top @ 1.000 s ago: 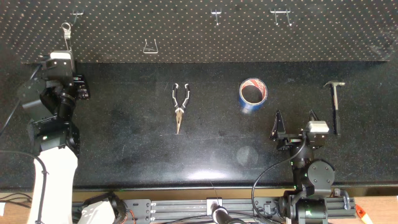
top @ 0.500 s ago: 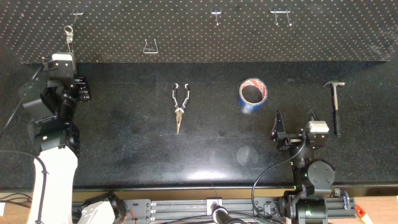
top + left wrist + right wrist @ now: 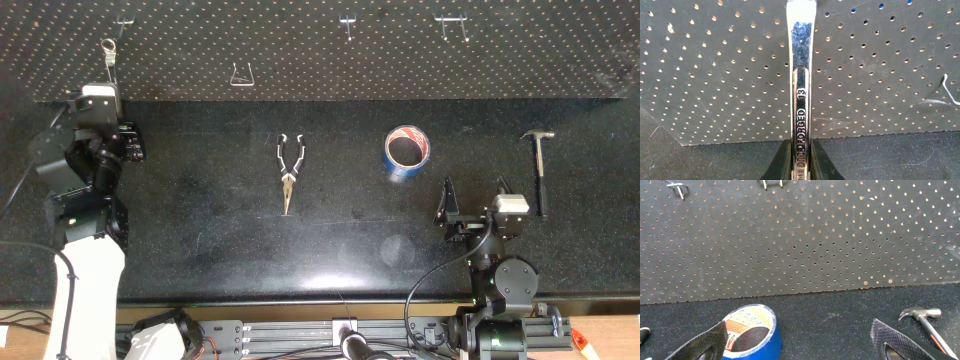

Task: Place Tools Onto Pegboard

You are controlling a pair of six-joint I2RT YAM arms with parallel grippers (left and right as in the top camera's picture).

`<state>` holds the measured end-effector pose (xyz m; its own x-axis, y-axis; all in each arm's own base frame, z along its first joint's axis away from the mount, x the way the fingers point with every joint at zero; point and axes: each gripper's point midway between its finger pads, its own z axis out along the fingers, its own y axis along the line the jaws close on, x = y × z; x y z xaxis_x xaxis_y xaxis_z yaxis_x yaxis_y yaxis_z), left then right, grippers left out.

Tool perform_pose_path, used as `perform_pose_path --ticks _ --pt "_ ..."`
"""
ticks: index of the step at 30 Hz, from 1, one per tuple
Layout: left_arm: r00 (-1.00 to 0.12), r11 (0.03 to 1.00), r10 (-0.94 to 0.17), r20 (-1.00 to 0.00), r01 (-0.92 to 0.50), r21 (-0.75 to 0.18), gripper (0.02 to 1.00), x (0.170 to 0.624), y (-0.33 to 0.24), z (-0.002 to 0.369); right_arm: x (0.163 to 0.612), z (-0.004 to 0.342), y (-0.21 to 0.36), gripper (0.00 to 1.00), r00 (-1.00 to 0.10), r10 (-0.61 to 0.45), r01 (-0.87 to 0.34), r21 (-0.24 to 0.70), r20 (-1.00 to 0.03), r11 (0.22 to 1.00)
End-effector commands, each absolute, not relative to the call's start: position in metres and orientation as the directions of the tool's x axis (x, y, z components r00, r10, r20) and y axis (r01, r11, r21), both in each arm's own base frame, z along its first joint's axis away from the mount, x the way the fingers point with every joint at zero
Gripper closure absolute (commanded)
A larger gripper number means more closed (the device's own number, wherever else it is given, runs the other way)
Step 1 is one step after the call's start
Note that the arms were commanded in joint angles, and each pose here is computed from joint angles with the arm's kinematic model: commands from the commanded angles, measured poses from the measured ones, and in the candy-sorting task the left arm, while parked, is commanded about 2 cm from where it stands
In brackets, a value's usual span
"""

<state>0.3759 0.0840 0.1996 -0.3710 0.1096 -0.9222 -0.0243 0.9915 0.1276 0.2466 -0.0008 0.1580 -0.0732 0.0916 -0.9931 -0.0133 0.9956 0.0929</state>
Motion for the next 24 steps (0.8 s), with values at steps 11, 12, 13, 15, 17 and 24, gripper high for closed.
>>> perform_pose_path --ticks 11,12,13,15,17,24 --pt "-0.335 0.994 0.106 -0.936 0.041 0.098 0.991 0.392 0.075 0.196 0.246 0.156 -0.001 0.069 -0.078 0.102 -0.01 0.103 -0.992 0.995" --pt "-0.34 0.994 0.106 -0.934 0.046 0.097 0.991 0.393 0.073 0.194 0.246 0.156 -0.001 0.066 -0.078 0.102 -0.01 0.103 -0.992 0.995" --pt "-0.342 0.994 0.107 -0.934 0.051 0.095 0.991 0.393 0.071 0.193 0.246 0.156 -0.001 0.069 -0.078 0.102 -0.01 0.103 -0.992 0.995" --pt "-0.346 0.994 0.111 -0.932 0.062 0.095 0.989 0.395 0.066 0.191 0.246 0.156 -0.001 0.069 -0.078 0.102 -0.01 0.103 -0.992 0.995" --pt "-0.349 0.993 0.112 -0.93 0.069 0.094 0.991 0.396 0.064 0.189 0.246 0.156 -0.001 0.069 -0.078 0.102 -0.01 0.103 -0.992 0.995" --pt "-0.332 0.992 0.121 -0.935 0.007 0.125 0.991 0.401 0.076 0.193 0.246 0.156 -0.001 0.069 -0.078 0.102 -0.01 0.103 -0.992 0.995"
